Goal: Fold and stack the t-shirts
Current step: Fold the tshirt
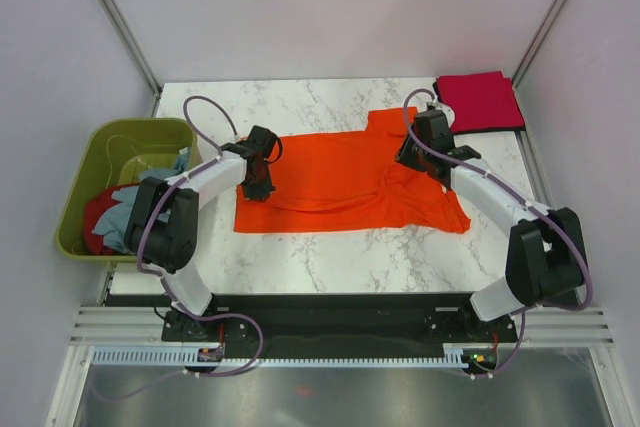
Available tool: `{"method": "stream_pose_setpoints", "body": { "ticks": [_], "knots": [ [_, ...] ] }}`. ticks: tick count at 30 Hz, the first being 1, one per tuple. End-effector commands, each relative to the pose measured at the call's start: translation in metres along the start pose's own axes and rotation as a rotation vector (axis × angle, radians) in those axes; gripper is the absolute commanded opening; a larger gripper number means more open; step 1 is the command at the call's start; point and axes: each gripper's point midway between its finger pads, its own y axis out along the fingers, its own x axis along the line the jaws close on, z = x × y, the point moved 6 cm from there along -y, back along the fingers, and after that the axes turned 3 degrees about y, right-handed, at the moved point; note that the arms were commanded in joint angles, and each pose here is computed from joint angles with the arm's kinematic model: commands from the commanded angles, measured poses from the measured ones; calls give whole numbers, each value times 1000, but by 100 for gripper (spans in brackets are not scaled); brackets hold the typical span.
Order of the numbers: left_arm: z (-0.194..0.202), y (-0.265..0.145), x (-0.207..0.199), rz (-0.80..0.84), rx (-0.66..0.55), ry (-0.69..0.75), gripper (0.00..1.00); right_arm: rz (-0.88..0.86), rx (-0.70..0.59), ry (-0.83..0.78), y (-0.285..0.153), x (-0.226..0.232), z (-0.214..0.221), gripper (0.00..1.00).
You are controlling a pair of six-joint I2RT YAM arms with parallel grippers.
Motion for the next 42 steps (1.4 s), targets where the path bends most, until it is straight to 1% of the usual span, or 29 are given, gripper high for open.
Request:
{"method": "stream_pose_setpoints", "body": {
  "ticks": [1,4,7,8,11,13,16,17,18,19,21,22,23,25,26,27,28,29,31,32,34,35,37,38,40,41,42],
  "knots": [
    [-15,6,-7,-14,-38,-27,4,-4,2,-10,-22,-7,5,41],
    [-19,12,-8,-33,-41,-17,4,-20,-13,-6,-39,-9,3,41],
    [-33,12,-13,-42,-73,3,4,-22,-32,-9,-53,-11,0,42],
    [-44,9,-14,-48,-103,1,4,-16,-40,-11,-57,-12,-1,42],
    [-63,6,-12,-85,-147,-8,4,44,-43,-12,-60,-23,0,43],
    [-66,4,-9,-112,-123,-11,4,82,-25,-13,-58,-31,3,43],
    [-74,-16,-7,-103,-166,-26,6,154,-21,-1,-55,-45,1,44],
    [-76,-33,-8,-75,-201,-35,9,169,-14,4,-52,-50,0,44],
    [-76,-41,-11,-53,-214,-33,11,191,-16,20,-49,-59,-5,44],
    [-74,-47,-19,18,-207,-28,14,196,-24,1,-47,-62,-12,44],
    [-71,-69,-42,193,-219,21,21,223,-18,3,-34,-74,-22,44],
    [-70,-78,-61,335,-210,50,29,196,-31,-1,-30,-70,-34,43],
    [-65,-87,-76,397,-216,81,34,173,15,-35,-18,-71,-33,43],
    [-55,-102,-103,582,-194,137,43,147,17,-39,-7,-69,-51,43],
    [-56,-108,-121,665,-225,164,45,153,60,-48,8,-73,-48,43],
    [-53,-111,-131,718,-221,177,46,130,87,-50,14,-72,-48,43],
    [-48,-108,-143,777,-185,190,48,133,89,-30,18,-73,-57,42],
    [-49,-111,-158,836,-213,211,49,154,127,-8,30,-78,-52,43],
    [-45,-101,-175,888,-190,233,50,145,131,-19,38,-78,-57,43],
    [-45,-100,-186,921,-204,250,51,148,137,-35,45,-81,-55,43],
    [-43,-91,-200,969,-192,277,50,135,118,-72,54,-86,-61,39],
    [-40,-76,-210,976,-178,287,51,147,136,-77,61,-94,-59,37],
    [-40,-68,-222,991,-172,297,50,52,172,-81,71,-93,-57,37],
    [-31,-53,-230,982,-140,308,50,30,178,-92,74,-91,-57,37],
    [-33,-50,-243,994,-153,335,50,-2,182,-124,83,-90,-57,37],
    [-24,-36,-251,981,-127,349,50,-14,190,-136,86,-89,-57,37],
    [-28,-39,-259,994,-145,366,50,-13,184,-129,88,-99,-63,36]
  ]
}}
